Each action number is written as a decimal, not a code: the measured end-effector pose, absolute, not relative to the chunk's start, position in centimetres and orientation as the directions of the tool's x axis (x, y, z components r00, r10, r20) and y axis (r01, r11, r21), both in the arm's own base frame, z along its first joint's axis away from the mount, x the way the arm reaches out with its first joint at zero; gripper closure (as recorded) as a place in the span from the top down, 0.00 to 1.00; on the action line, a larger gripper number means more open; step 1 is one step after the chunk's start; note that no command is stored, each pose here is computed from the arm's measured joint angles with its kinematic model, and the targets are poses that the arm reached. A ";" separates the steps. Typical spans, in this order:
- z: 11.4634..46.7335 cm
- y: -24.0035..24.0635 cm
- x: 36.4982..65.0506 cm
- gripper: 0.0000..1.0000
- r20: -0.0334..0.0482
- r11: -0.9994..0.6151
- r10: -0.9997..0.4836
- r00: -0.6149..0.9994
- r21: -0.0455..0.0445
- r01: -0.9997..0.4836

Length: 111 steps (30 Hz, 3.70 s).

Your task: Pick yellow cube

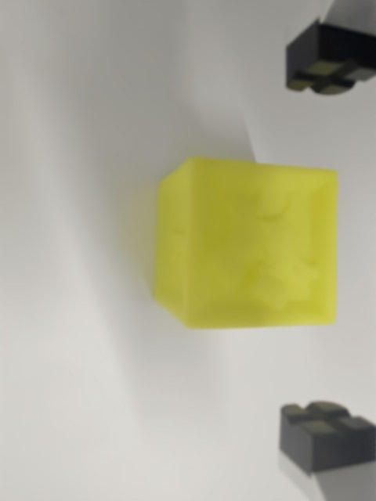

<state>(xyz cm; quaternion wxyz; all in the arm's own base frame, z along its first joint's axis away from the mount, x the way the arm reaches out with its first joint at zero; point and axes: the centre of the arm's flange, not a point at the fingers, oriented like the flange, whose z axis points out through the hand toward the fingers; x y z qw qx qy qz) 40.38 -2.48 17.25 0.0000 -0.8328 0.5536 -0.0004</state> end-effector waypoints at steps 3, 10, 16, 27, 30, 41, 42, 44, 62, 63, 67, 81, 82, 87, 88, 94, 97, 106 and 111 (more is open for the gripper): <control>16.6 -2.4 40.0 1.00 0.001 -0.384 -0.923 0.384 -0.001 -0.923; 14.8 -2.4 39.8 1.00 0.000 -0.382 -0.924 0.382 0.000 -0.924; 13.3 -2.3 39.8 1.00 0.000 -0.380 -0.925 0.380 0.001 -0.925; 11.6 -2.2 39.9 0.00 0.000 -0.377 -0.926 0.377 0.001 -0.926; 11.7 -2.3 39.9 0.00 -0.001 -0.376 -0.926 0.376 0.001 -0.926; 14.2 -2.3 39.9 0.00 0.000 -0.376 -0.927 0.376 0.000 -0.927; 14.4 -2.3 39.9 0.00 0.000 -0.376 -0.927 0.376 0.001 -0.927; 14.9 -2.3 39.9 0.00 0.000 -0.376 -0.927 0.376 0.000 -0.927; 19.4 -2.3 39.9 0.00 0.000 -0.376 -0.927 0.376 0.000 -0.927; 19.7 -2.3 39.9 0.00 0.000 -0.376 -0.927 0.376 0.000 -0.927; 20.7 -2.3 39.9 0.00 0.000 -0.376 -0.927 0.376 0.000 -0.927; 24.2 -2.3 39.9 0.00 -0.001 -0.376 -0.927 0.376 0.001 -0.927; 24.4 -2.3 39.9 0.00 -0.001 -0.376 -0.927 0.376 0.001 -0.927; 25.7 -2.3 39.9 0.00 -0.001 -0.376 -0.927 0.376 0.001 -0.927; 25.9 -2.3 39.9 0.00 -0.001 -0.376 -0.927 0.376 0.001 -0.927; 27.4 -2.3 39.8 0.00 -0.001 -0.376 -0.927 0.376 0.001 -0.927; 28.2 -2.3 39.8 0.00 -0.001 -0.376 -0.927 0.376 0.001 -0.927; 30.4 -2.3 39.9 0.00 -0.001 -0.376 -0.927 0.376 0.001 -0.927; 31.7 -2.3 39.9 0.00 -0.001 -0.376 -0.927 0.376 0.001 -0.927</control>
